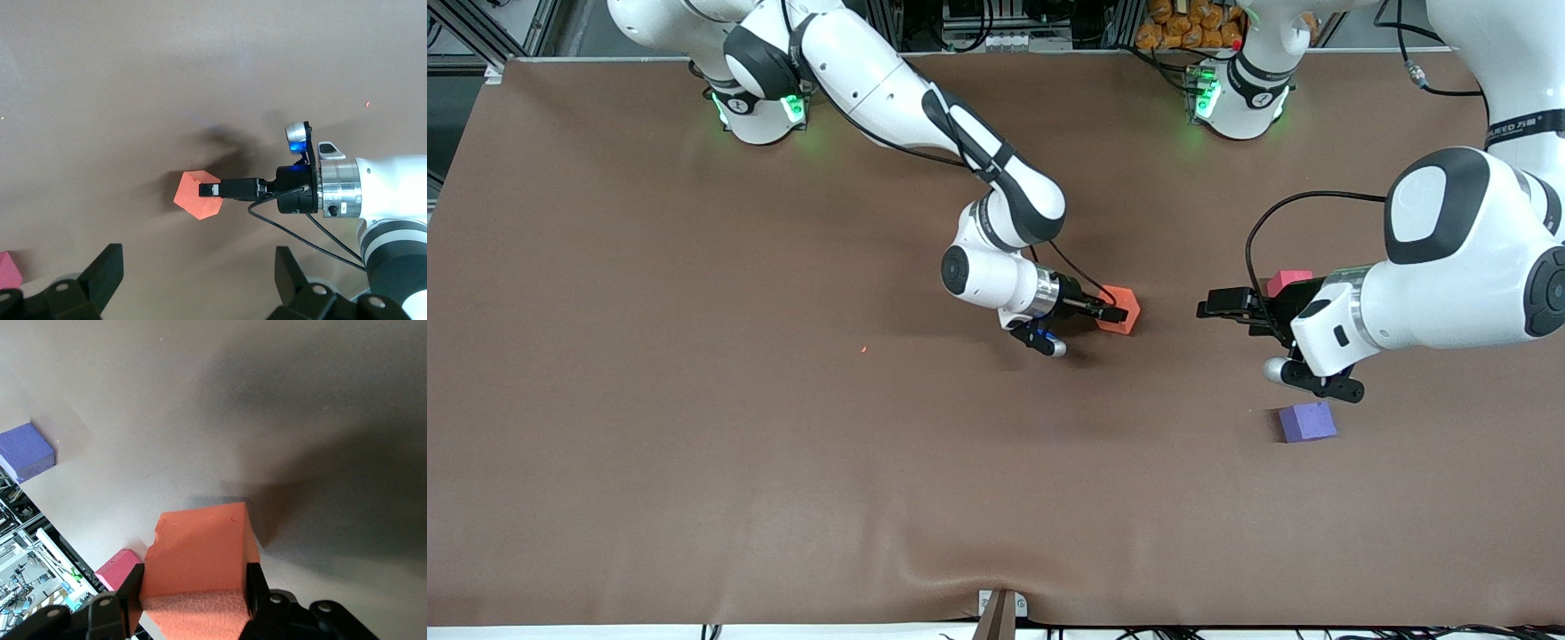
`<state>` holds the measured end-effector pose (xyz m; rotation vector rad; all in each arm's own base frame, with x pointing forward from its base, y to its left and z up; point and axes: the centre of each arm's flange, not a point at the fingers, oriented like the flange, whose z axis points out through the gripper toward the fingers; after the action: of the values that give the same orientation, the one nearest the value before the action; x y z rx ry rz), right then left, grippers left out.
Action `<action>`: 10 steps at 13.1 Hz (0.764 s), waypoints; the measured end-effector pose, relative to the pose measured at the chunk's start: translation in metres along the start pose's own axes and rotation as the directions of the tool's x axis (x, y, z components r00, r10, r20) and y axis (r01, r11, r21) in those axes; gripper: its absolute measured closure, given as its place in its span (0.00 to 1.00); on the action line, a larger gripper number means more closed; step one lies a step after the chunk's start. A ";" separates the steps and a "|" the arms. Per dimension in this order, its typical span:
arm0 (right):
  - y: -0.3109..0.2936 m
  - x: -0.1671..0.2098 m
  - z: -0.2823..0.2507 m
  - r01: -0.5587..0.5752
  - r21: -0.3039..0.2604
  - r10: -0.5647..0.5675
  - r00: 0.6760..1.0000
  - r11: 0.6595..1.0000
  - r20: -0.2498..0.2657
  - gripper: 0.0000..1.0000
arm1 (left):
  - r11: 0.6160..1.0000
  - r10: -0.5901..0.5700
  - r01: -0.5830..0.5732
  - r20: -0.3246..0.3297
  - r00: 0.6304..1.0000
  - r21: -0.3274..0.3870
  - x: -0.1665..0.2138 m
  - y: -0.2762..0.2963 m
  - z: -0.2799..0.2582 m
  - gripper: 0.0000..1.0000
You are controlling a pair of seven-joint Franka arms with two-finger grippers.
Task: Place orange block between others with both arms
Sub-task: 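Grasp the orange cube with the left gripper while the right gripper opens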
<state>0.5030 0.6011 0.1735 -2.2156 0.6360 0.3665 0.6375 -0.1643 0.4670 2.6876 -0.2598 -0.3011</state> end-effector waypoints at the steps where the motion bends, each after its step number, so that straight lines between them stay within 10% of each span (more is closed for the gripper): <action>1: 0.000 0.000 0.000 0.001 0.000 -0.001 1.000 1.000 0.000 0.27 | 1.000 0.002 -0.002 0.002 1.000 0.000 0.000 0.001 0.001 0.00; 4: 0.000 0.003 -0.002 0.009 -0.002 -0.009 1.000 1.000 -0.010 0.00 | 0.999 0.017 -0.017 0.009 1.000 0.035 0.000 0.006 0.006 0.00; 10: -0.011 0.023 -0.025 0.072 0.005 -0.071 0.995 0.997 -0.073 0.00 | 0.995 0.018 -0.017 -0.003 1.000 0.103 0.005 -0.005 0.008 0.00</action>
<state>0.5298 0.5806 0.1859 -2.2458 0.5934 0.2477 0.6409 -0.1642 0.4564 2.7857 -0.3051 -0.2842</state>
